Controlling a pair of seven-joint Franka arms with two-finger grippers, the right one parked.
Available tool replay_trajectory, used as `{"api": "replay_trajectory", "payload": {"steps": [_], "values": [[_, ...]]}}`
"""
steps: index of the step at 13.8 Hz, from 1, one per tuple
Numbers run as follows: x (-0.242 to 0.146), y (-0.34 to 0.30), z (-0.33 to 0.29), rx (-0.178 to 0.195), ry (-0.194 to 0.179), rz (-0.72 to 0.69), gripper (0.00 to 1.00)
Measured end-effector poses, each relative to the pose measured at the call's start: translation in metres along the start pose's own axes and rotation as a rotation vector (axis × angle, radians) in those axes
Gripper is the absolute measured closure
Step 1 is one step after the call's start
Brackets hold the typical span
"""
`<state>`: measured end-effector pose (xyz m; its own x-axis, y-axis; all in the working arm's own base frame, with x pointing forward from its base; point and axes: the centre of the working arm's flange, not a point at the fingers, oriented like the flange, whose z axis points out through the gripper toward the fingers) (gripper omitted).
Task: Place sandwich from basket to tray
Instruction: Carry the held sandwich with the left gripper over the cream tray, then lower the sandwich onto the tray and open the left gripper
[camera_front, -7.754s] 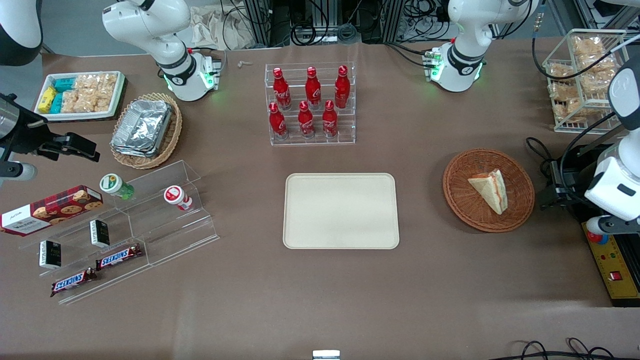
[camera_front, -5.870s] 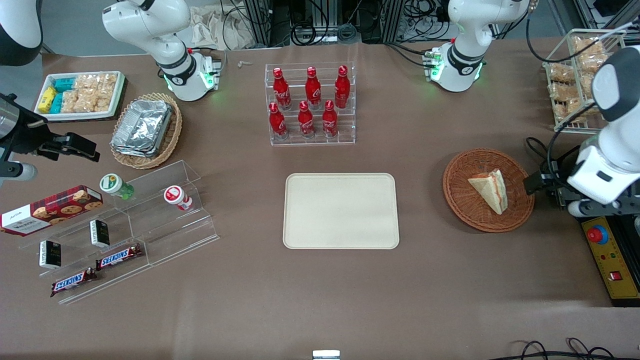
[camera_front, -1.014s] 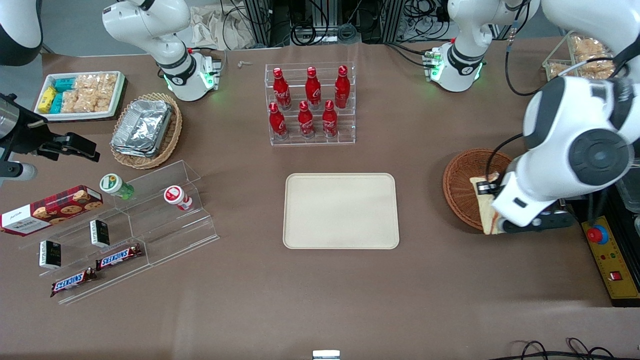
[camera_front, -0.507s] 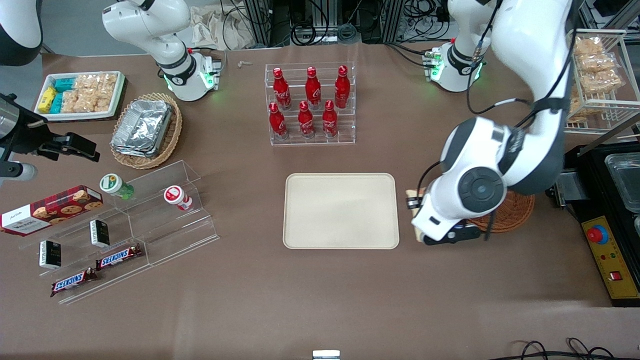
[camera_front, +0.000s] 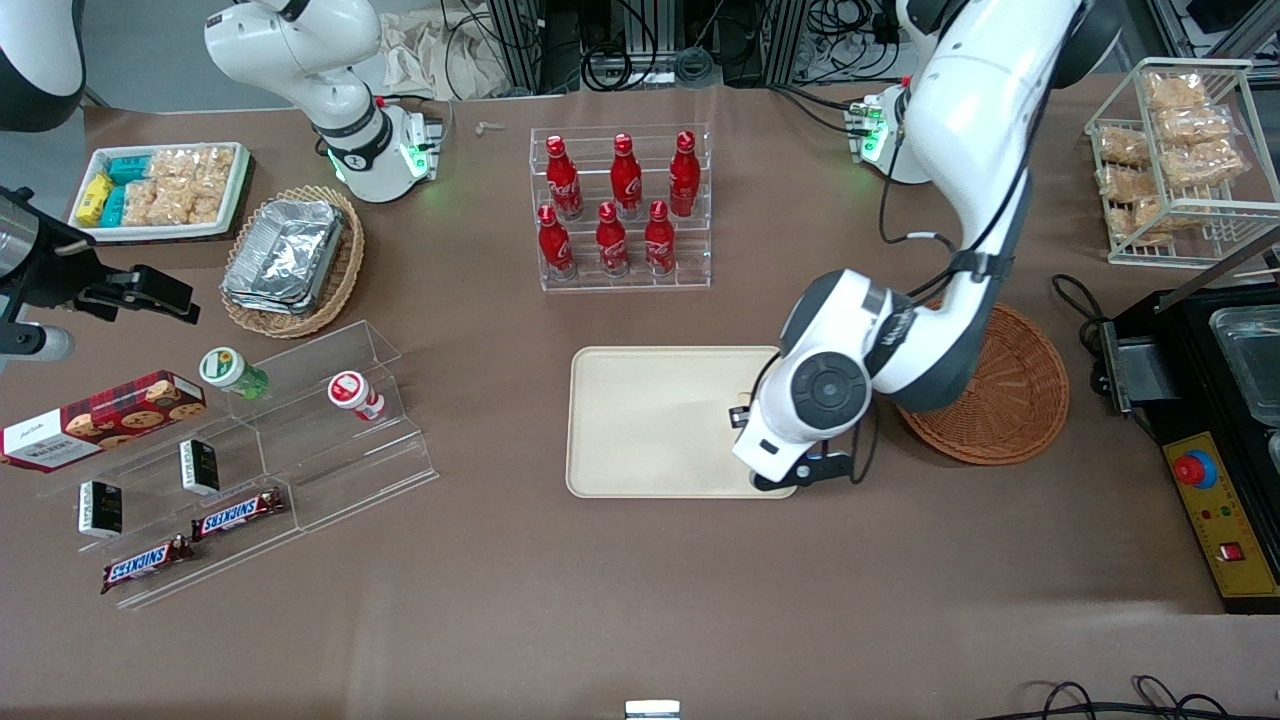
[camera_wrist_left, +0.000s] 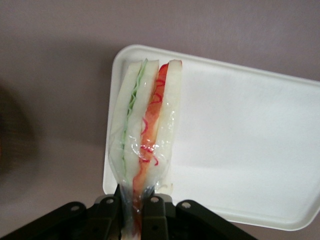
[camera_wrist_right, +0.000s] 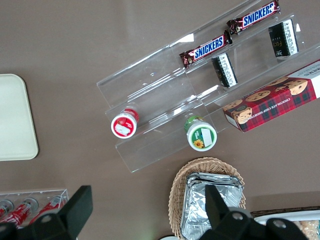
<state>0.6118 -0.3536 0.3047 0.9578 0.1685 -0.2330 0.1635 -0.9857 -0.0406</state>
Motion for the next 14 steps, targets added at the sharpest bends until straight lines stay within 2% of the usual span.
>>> {"api": "replay_trajectory", "payload": {"steps": [4, 9, 11, 14], "values": [[0.005, -0.003, 0.053, 0.036, -0.048, -0.002, 0.85], [0.004, -0.008, 0.072, 0.064, -0.054, 0.024, 0.85], [0.005, -0.009, 0.071, 0.081, -0.038, 0.045, 0.69], [0.008, -0.014, 0.055, 0.086, -0.015, 0.047, 0.39]]}}
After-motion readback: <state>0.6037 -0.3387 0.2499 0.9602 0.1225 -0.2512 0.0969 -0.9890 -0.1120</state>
